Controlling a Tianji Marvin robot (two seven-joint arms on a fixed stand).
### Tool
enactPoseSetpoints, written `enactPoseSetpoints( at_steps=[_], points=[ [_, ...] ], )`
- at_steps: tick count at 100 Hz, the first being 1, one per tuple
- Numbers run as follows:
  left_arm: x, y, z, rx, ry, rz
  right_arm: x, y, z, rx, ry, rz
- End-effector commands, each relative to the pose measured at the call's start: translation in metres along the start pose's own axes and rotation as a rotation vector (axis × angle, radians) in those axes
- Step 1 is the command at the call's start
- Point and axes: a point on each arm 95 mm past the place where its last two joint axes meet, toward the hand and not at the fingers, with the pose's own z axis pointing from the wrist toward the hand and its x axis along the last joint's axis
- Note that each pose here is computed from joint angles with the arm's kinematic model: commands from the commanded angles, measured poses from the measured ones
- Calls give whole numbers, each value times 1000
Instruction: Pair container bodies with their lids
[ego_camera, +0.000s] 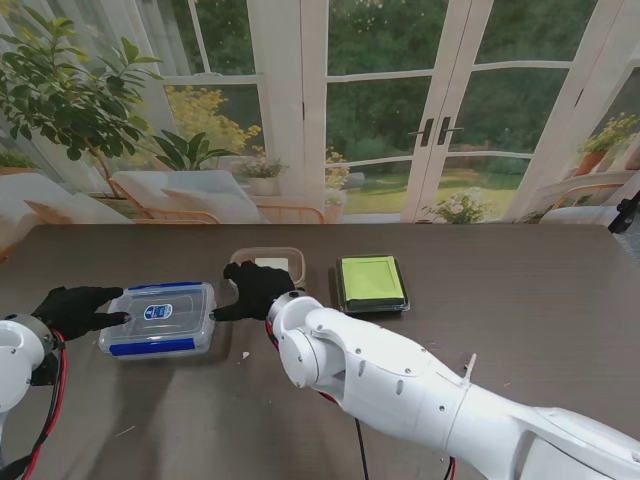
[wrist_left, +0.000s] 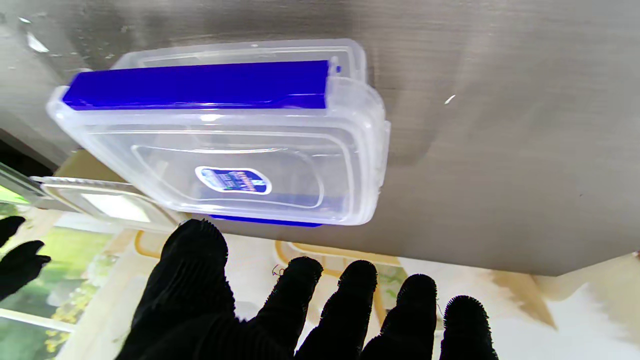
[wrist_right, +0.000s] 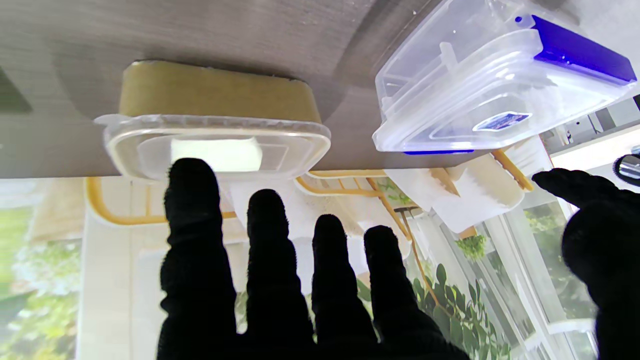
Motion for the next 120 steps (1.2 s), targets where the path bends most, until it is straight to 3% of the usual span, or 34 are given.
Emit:
enactPoseSetpoints(
  at_steps=[1, 45, 79, 120],
  points=[
    [14, 0, -3, 4, 40, 5, -12, -5, -7, 2, -7, -1],
    [73, 7, -23, 101, 230, -24, -67, 6, -62, -170, -40, 76],
    [106, 33, -40, 172, 311, -86, -102, 2, -101, -237, -33, 133],
    [160, 70, -44, 229, 455, -275, -139, -16, -153, -294, -36, 250]
  ],
)
